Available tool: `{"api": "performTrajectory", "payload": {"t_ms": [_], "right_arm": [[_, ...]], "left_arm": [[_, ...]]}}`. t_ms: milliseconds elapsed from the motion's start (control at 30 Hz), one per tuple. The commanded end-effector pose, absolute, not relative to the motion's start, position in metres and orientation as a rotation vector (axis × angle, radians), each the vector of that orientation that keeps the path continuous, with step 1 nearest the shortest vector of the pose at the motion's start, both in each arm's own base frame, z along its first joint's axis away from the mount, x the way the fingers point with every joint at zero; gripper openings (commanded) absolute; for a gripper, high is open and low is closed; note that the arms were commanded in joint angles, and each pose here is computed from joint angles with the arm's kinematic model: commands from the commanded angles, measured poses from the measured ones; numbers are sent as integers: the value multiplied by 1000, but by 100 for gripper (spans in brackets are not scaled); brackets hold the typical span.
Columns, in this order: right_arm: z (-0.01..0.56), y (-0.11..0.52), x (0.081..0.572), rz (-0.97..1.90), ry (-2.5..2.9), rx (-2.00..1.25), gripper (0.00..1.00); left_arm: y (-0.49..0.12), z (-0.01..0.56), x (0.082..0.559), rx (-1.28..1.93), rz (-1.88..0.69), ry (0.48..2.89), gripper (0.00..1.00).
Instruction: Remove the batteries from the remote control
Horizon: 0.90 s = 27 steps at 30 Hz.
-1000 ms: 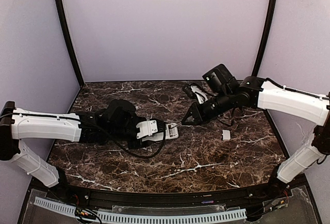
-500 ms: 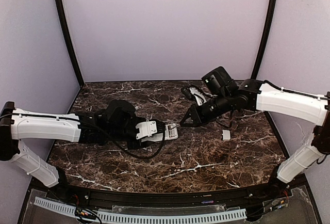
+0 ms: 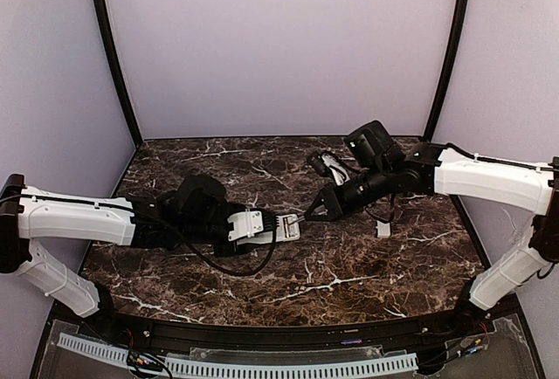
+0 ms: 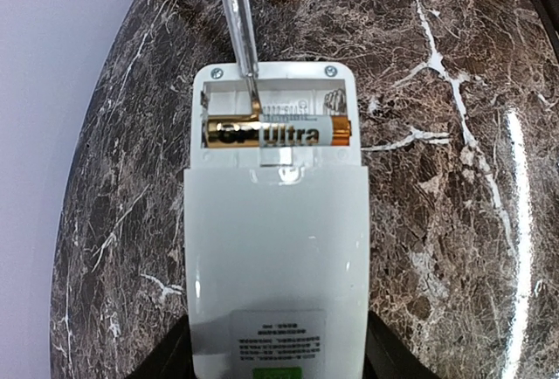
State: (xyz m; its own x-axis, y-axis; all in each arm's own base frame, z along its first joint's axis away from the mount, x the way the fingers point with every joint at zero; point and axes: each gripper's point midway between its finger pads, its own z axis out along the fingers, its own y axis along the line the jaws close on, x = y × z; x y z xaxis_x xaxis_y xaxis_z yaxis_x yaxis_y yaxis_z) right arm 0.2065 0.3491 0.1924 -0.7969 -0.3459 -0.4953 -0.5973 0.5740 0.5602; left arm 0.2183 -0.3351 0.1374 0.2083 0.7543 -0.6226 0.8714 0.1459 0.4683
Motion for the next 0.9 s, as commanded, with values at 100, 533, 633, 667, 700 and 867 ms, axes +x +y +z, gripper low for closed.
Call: {"api": "performTrajectory", "payload": {"t_ms": [100,533,633,667,700,867], "right_arm": [[191,348,210,1088,2455,-761,0],[175,349,226,1080,2473,-774,0],[172,351,230,1077,2476,-785,0],[171,352,231,1075,2476,-790,0],[170,352,232,1074,2477,-791,0],[167,355,235,1072,2481,-800,0]], "left_arm": [[-342,156,221,1561,-189,1497,0],[-339,138,233,1540,-101,1505,0],[-338,133,236,1542,-83,1514,0],[-338,131,237,1541,-74,1518,0],[-338,130,237,1543,-71,1519,0],[-338,128,240,1538,-54,1525,0]]}}
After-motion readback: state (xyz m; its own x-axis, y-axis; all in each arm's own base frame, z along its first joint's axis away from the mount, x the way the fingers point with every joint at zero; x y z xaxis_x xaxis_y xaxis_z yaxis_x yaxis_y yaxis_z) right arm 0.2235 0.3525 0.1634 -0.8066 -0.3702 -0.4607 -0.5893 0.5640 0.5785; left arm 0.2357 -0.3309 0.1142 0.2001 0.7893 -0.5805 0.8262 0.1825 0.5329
